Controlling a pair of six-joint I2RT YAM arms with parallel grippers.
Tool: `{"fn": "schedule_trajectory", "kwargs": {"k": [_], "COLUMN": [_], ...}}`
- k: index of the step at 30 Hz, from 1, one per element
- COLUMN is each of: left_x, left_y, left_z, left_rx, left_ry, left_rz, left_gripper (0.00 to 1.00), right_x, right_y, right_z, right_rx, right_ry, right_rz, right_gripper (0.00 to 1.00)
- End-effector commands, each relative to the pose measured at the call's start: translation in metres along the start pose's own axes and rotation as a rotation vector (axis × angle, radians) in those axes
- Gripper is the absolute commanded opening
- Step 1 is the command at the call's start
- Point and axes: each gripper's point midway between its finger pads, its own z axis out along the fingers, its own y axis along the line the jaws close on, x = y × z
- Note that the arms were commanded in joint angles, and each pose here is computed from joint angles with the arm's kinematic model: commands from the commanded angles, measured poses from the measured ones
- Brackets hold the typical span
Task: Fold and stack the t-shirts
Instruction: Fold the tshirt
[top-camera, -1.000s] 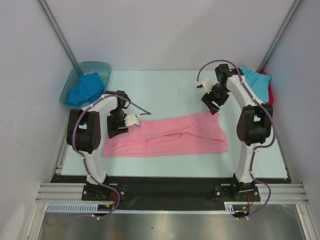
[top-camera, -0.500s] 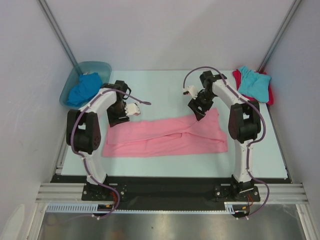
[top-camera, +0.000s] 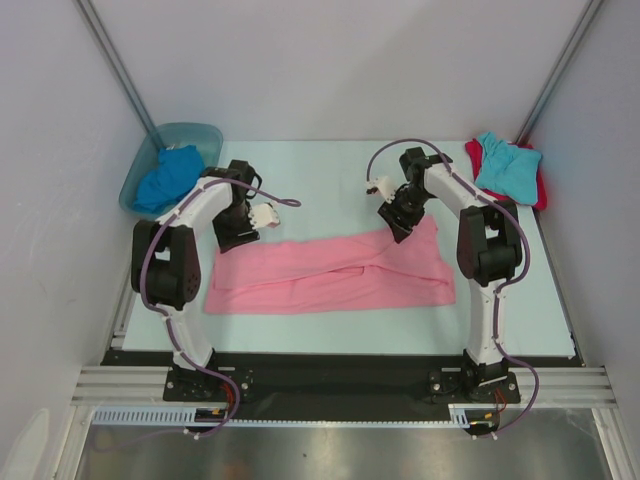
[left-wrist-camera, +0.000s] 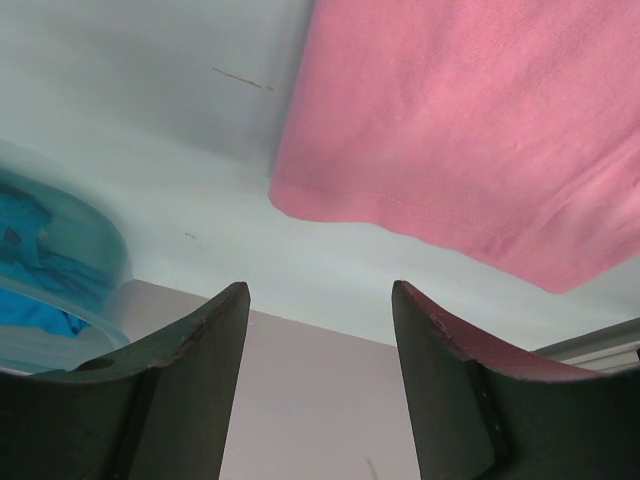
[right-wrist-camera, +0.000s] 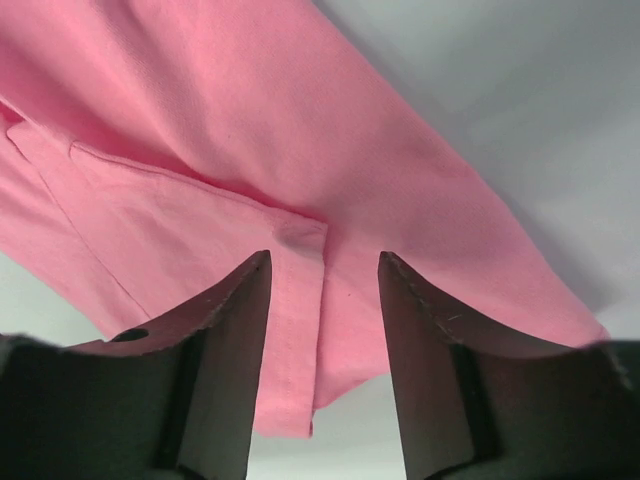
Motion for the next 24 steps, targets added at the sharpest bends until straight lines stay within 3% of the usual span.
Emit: {"fn": "schedule_trajectory", "kwargs": {"k": [1, 14, 24], "left_x": [-0.001, -0.006, -0.007], "left_y": [0.002, 0.004, 0.005], "left_z": [-0.016, -0.012, -0.011], "left_rx": [-0.051, -0.048, -0.051], "left_ry": [-0.026, -0.03, -0.033], "left_rz": [-0.022, -0.027, -0.031], "left_gripper": [0.65, 0.64, 0.64], "right_x": [-0.01, -0.008, -0.007], "right_y": [0.0, 0.008, 0.015], "right_z": [-0.007, 0.0, 0.007], "right_rx": [0.01, -0.025, -0.037], "right_ry": [-0.043, -0.035, -0.014], "right_rz": [-0.005, 0.01, -0.003], "right_gripper": [0.51, 0.43, 0.46]}}
